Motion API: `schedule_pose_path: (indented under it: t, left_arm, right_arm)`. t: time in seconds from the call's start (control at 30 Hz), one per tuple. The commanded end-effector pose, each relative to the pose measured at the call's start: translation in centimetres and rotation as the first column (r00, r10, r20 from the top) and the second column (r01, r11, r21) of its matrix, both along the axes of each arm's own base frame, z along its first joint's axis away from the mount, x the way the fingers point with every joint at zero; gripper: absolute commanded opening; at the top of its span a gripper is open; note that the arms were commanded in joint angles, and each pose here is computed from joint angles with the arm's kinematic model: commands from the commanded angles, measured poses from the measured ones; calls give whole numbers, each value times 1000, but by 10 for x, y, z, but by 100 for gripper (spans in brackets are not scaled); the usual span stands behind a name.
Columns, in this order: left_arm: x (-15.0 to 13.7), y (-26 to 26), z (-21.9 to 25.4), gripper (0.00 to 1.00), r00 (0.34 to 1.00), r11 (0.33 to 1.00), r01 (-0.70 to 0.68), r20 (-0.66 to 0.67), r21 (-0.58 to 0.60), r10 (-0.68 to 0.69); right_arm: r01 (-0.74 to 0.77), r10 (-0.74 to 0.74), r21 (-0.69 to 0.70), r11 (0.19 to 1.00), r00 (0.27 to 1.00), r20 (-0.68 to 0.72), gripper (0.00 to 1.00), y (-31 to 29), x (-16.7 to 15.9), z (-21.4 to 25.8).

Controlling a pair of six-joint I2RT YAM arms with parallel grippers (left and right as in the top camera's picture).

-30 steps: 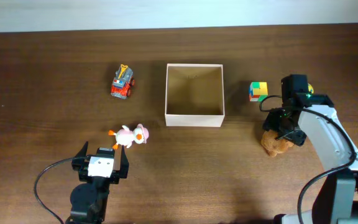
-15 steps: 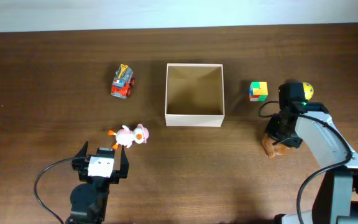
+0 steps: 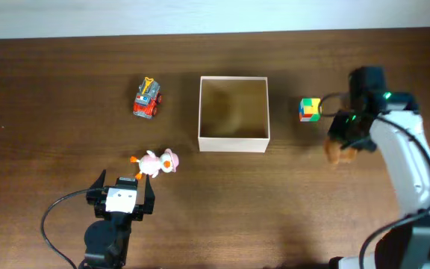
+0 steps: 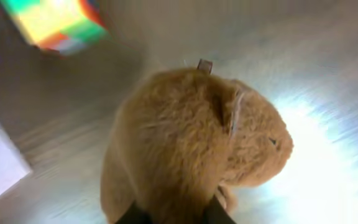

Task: Pack container
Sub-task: 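Carry the capybara plush left and lower it into the box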

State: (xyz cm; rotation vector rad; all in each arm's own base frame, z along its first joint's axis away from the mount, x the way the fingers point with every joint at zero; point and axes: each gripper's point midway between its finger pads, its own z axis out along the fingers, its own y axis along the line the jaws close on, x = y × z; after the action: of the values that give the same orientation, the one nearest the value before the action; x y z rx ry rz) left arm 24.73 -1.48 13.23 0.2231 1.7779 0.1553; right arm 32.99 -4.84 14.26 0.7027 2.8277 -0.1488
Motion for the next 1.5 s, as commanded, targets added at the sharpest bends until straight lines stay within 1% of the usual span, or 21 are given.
schedule_pose_path:
  t: [0.0, 0.07, 0.13, 0.17, 0.23, 0.27, 0.5, 0.57, 0.63, 0.7, 0.8, 0.83, 0.93, 1.07, 1.23, 1.47]
  left_arm:
    - [0, -3, -2, 99, 1000, 1000, 10, 2, -15, -10]
    - [0, -3, -1, 99, 1000, 1000, 10, 2, -15, -10]
    - [0, -3, -1, 99, 1000, 1000, 10, 3, -15, -10]
    - [0, -3, -2, 99, 1000, 1000, 10, 2, -15, -10]
    - [0, -3, -2, 99, 1000, 1000, 10, 2, -15, -10]
    - [0, -3, -1, 99, 1000, 1000, 10, 2, -15, -10]
    - [0, -3, -1, 99, 1000, 1000, 10, 3, -15, -10]
    - [0, -2, -2, 99, 1000, 1000, 10, 2, -15, -10]
    - [0, -2, -2, 99, 1000, 1000, 10, 2, -15, -10]
    - [0, -3, -1, 99, 1000, 1000, 10, 3, -15, -10]
    - [0, -3, -1, 99, 1000, 1000, 10, 3, -15, -10]
    - [0, -2, -2, 99, 1000, 1000, 10, 2, -15, -10]
    - [0, -3, -1, 99, 1000, 1000, 10, 2, -15, -10]
    - [0, -3, -1, 99, 1000, 1000, 10, 3, -15, -10]
    - [0, -3, -1, 99, 1000, 1000, 10, 3, -15, -10]
    - [0, -3, -1, 99, 1000, 1000, 10, 2, -15, -10]
  right_arm:
    - [-137, 138, -23, 990, 983, 121, 14, 9, 19, 57]
    - [-235, 235, -19, 972, 956, 174, 15, 24, 29, 79]
    - [-349, 341, -13, 937, 909, 240, 13, 46, 39, 102]
    - [-452, 438, -18, 892, 853, 283, 11, 64, 44, 116]
    - [-560, 540, -37, 827, 777, 324, 11, 87, 47, 130]
    - [-620, 595, -50, 783, 722, 353, 11, 108, 49, 139]
    - [-735, 695, -61, 676, 608, 384, 12, 173, 42, 143]
    - [-766, 724, -61, 639, 573, 385, 15, 192, 40, 141]
    - [-790, 746, -56, 611, 550, 377, 16, 208, 39, 135]
    - [-804, 760, -44, 592, 540, 360, 16, 218, 40, 125]
    - [-776, 739, -14, 631, 595, 315, 15, 221, 48, 104]
    - [-774, 741, -1, 633, 605, 291, 11, 222, 52, 92]
    - [-774, 748, 28, 633, 620, 239, 7, 226, 61, 64]
    - [-773, 750, 43, 633, 627, 210, 7, 233, 77, 35]
    - [-769, 751, 40, 638, 632, 193, 7, 235, 87, 18]
    - [-760, 749, 21, 649, 644, 155, 7, 230, 92, 5]
